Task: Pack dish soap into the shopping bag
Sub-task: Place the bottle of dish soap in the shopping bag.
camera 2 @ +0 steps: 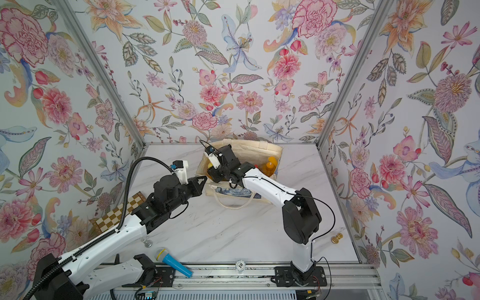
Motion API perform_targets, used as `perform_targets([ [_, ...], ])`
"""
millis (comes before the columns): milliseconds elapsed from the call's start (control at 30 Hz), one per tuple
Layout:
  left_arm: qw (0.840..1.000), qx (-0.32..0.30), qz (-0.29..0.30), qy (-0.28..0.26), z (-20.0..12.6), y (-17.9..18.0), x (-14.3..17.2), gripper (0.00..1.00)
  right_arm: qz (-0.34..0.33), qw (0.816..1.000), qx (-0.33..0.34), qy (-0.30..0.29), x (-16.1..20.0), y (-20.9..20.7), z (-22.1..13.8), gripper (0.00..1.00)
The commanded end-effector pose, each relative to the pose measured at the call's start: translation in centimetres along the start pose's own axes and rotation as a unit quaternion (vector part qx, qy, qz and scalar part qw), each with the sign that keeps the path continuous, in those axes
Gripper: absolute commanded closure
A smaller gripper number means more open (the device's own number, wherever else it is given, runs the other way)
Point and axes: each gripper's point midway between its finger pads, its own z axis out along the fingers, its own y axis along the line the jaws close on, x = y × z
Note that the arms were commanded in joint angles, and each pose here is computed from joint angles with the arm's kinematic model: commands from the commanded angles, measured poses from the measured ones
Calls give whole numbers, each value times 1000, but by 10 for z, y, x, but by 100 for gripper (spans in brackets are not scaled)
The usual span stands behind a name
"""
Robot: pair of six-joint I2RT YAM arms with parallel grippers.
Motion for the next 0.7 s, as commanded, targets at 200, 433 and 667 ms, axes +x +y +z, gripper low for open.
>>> perform_targets([
  [200,989,98,-3,-112,-35,-62,-71,100,-12,1000,-2,-12,-6,2,11,67],
  [433,988,104,1,-114,-37,-67,-74,100,-10,1000,-4,-9,-4,4,13,59],
  [667,988,102,1,-111,-34,-66,-73,100,-11,1000,-8,-12,-7,8,9,42],
])
